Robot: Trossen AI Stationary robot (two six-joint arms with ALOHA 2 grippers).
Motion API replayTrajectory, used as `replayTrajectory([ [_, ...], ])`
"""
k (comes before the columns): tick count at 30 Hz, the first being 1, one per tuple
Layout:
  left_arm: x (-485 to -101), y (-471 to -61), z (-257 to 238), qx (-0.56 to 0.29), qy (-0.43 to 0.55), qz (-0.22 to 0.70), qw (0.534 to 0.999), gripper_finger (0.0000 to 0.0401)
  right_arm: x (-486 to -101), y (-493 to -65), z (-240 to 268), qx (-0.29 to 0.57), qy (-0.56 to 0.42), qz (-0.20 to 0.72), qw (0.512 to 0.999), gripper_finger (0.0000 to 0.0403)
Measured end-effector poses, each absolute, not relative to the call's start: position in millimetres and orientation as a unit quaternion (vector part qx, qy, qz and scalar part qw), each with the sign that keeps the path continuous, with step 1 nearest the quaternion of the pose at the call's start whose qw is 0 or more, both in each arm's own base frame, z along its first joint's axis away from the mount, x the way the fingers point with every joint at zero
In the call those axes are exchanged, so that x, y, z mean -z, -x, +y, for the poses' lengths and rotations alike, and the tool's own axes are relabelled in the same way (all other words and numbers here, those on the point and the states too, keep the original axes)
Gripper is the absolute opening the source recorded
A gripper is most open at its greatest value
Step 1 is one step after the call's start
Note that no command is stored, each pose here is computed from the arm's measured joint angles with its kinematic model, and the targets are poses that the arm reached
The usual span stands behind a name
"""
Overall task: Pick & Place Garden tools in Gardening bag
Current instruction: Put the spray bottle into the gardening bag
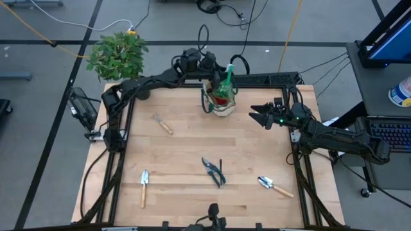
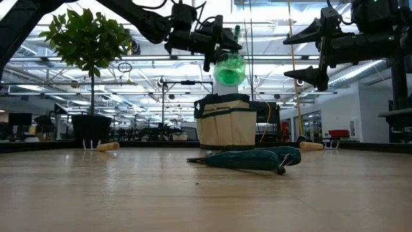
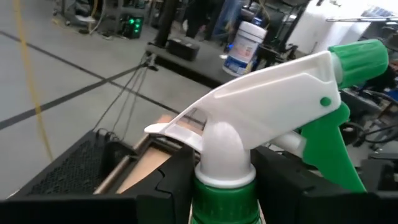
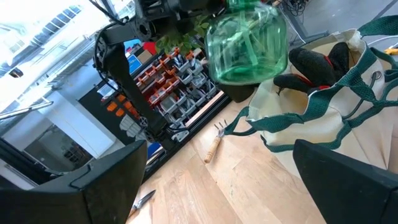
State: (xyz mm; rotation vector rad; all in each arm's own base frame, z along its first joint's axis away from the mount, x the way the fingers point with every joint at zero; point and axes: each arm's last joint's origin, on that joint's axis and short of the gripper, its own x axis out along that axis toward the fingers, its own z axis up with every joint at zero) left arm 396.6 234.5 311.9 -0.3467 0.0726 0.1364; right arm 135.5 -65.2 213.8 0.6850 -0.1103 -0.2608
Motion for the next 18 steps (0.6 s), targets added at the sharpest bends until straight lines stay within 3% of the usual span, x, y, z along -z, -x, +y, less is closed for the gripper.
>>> replayTrajectory([
  [12,-287.4,-387.1,244.9,-0.129,0.146,0.078,0.978,0.0132,-213.8,-135.5,-65.2,0.127,-0.335,-0.054,0.932,0.0394],
  [18,-281.5,-384.8,246.9,-0.145,0.147,0.083,0.975,0.0165,-213.8,-135.5,-65.2,0.127,-0.335,-0.054,0.932,0.0394],
])
